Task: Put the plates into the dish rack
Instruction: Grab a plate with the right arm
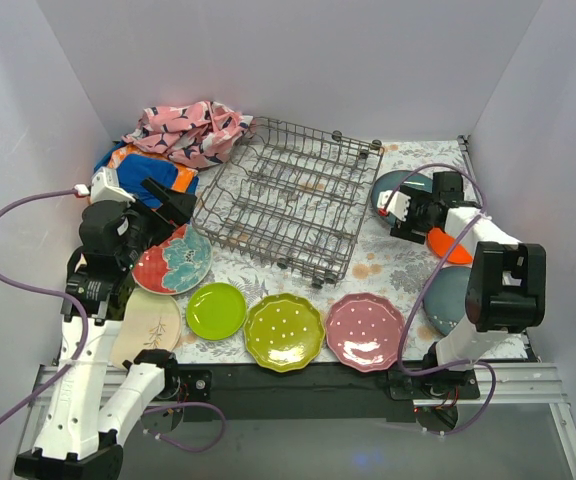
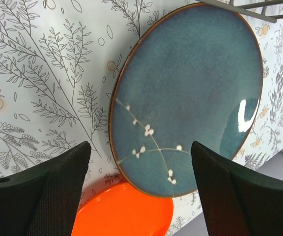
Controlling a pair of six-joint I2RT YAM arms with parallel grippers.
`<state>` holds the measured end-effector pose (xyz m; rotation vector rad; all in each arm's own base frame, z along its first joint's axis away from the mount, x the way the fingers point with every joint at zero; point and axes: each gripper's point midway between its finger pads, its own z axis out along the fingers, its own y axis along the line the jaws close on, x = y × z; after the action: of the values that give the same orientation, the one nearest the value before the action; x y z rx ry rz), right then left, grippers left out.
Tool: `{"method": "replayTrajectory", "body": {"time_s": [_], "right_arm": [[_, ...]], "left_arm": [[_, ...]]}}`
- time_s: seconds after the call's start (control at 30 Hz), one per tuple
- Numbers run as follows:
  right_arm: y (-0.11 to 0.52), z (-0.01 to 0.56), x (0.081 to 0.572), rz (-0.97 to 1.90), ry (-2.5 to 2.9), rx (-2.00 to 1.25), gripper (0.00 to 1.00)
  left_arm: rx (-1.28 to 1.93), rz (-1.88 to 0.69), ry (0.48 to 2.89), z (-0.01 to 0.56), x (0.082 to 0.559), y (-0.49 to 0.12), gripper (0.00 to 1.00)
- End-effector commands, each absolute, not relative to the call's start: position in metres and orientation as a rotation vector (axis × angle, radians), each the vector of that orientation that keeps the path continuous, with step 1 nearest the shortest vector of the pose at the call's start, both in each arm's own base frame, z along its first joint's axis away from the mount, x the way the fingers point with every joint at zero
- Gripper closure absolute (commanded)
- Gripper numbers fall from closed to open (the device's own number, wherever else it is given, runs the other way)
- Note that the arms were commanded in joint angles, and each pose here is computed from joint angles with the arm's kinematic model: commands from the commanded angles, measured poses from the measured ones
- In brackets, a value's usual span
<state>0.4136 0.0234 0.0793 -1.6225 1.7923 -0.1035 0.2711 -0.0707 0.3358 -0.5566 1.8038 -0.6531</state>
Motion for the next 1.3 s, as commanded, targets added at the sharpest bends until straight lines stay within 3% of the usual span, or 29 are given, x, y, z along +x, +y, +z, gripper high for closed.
{"method": "replayTrajectory", "body": {"time_s": [0.0,0.3,0.5,0.7,1.1,1.27], "right_arm": [[0.021,0.066,0.424,-0.189,1.721,-1.707,0.14],[0.014,0.039,0.436,-0.276,1.717,-1.7,0.21],[0.013,0.023,0.434,-0.267,1.737,-1.726,0.3],[0.011,0.011,0.435,-0.285,1.717,-1.773,0.47],[0.012,0.03,0.434,-0.289,1.661,-1.751,0.94],[0.006,0.056,0.443,-0.318,1.648,-1.671,0.99]], "left_arm": [[-0.569,-0.677,1.808,0.333,0.265,-0.072,0.02],[-0.587,-0.714,1.815,0.33,0.267,-0.077,0.02],[-0.618,-0.76,1.819,0.322,0.267,-0.081,0.02],[-0.637,-0.805,1.835,0.314,0.268,-0.087,0.02],[-0.609,-0.971,1.875,0.307,0.281,-0.113,0.02],[-0.593,-1.042,1.902,0.301,0.288,-0.125,0.02]]}}
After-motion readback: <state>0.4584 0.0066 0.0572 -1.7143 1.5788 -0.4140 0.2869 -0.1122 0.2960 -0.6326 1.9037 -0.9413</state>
